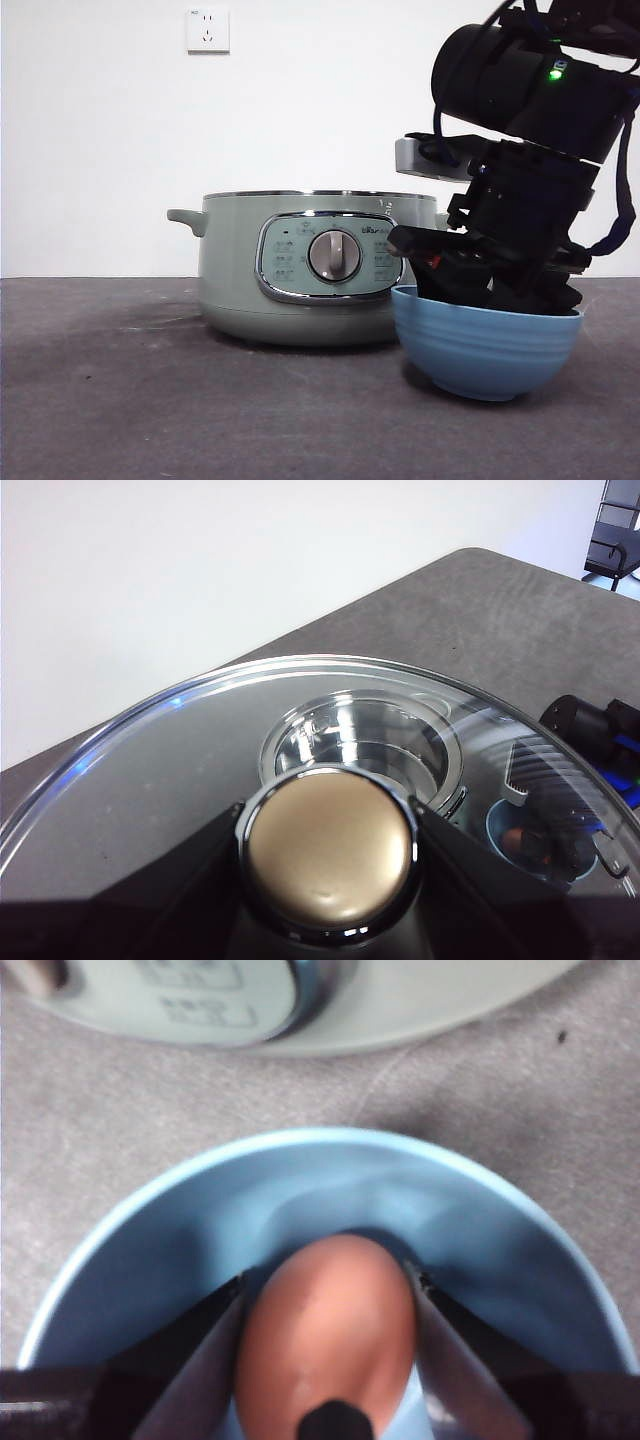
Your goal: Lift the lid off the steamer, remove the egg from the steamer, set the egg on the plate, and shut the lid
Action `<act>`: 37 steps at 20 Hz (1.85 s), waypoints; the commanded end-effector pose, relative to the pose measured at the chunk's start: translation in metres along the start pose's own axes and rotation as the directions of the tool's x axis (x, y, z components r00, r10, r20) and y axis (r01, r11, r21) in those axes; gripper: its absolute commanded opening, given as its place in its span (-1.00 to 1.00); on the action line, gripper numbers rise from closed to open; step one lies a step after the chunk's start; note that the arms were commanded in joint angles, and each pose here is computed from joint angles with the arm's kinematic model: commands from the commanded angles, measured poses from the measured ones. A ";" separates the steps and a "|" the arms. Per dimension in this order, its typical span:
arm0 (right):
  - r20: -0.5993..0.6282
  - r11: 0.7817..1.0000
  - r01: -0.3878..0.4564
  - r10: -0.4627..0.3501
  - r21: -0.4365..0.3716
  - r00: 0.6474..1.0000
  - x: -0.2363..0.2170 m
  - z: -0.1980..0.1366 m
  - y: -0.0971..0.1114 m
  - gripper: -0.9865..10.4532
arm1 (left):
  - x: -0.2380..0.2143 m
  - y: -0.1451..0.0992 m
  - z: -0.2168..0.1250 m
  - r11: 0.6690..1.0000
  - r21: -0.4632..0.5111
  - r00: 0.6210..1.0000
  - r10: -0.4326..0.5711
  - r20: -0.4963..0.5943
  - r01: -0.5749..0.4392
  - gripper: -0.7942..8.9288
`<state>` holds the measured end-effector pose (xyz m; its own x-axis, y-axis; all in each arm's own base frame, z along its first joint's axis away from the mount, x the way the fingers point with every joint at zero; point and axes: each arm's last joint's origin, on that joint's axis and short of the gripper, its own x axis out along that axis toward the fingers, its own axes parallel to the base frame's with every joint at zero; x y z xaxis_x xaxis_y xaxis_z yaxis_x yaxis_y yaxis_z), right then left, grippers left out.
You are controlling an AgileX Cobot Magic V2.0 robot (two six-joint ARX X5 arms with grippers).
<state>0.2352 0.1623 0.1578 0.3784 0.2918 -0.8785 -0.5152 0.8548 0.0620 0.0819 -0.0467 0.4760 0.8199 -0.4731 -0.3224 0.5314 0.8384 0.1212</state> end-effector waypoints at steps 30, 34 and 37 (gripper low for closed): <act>0.709 0.995 -0.104 0.065 0.011 0.702 -0.240 -0.072 0.001 -0.27 | 0.120 -0.007 0.035 0.982 0.014 0.980 -0.187 0.073 0.186 -0.85; 0.770 0.991 -0.134 0.068 0.024 0.635 -0.261 -0.096 -0.001 -0.27 | 0.180 -0.015 0.034 0.978 0.020 0.975 -0.211 0.064 0.210 -0.85; 0.781 0.990 -0.136 0.069 0.020 0.620 -0.268 -0.100 -0.001 -0.27 | 0.221 -0.020 0.028 0.975 0.026 0.974 -0.220 0.054 0.219 -0.85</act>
<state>0.0587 0.0411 0.3431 0.7966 0.5755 -0.1849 -0.5486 0.8167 0.1789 0.2525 -0.1703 0.4245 0.6829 -0.6458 -0.3415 0.7018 0.7098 0.0612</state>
